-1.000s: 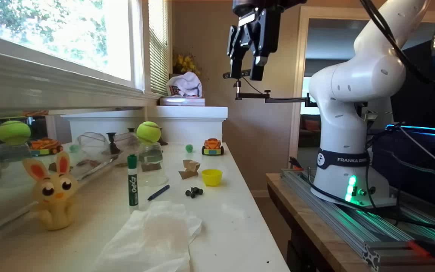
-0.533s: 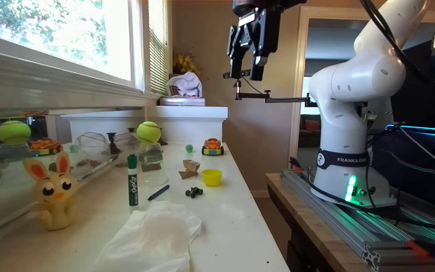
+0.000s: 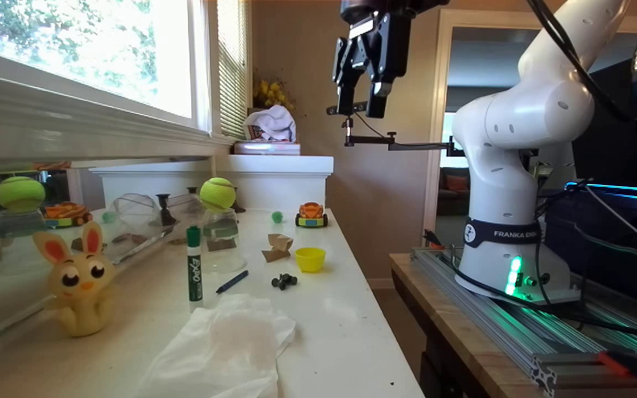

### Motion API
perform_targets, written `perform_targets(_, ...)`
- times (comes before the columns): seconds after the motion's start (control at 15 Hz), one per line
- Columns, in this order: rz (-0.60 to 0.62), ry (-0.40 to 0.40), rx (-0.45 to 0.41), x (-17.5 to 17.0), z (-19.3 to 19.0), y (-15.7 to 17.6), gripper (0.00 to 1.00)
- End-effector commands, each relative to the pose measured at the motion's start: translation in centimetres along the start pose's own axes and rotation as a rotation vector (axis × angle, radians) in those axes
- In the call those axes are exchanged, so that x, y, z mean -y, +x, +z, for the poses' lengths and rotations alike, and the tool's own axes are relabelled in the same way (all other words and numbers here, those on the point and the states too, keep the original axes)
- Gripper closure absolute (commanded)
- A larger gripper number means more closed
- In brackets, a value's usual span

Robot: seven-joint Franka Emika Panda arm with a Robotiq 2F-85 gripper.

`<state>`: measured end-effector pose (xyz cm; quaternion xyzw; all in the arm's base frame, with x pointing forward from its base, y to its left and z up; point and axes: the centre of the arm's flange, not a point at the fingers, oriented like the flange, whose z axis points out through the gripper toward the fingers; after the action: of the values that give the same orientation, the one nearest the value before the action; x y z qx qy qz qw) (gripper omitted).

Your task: Alternate the position of the two wooden blocks then stack the yellow bowl on them

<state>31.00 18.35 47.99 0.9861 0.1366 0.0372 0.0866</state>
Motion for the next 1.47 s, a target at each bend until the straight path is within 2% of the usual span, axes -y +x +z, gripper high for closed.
perform_targets(0.0, 0.097, 0.017, 0.03, -1.3, 0.3, 0.4, 0.0)
perform_targets(0.07, 0.144, 0.007, 0.043, -2.0, 0.5, 0.4, 0.0)
perform_targets(0.53, 0.371, 0.076, 0.076, -5.0, 1.1, 0.9, 0.0)
perform_targets(0.8, 0.57, 0.116, 0.068, -7.7, 2.3, 0.9, 0.0)
perform_targets(0.87, 0.56, 0.124, 0.042, -8.0, 2.2, 0.8, 0.0)
perform_targets(0.93, 0.507, 0.081, 0.07, -7.5, 1.8, 1.1, 0.0)
perform_targets(1.2, 0.532, 0.097, 0.061, -8.2, 2.1, 1.1, 0.0)
perform_targets(1.4, 0.699, 0.091, 0.131, -9.7, 3.3, 2.7, 0.0)
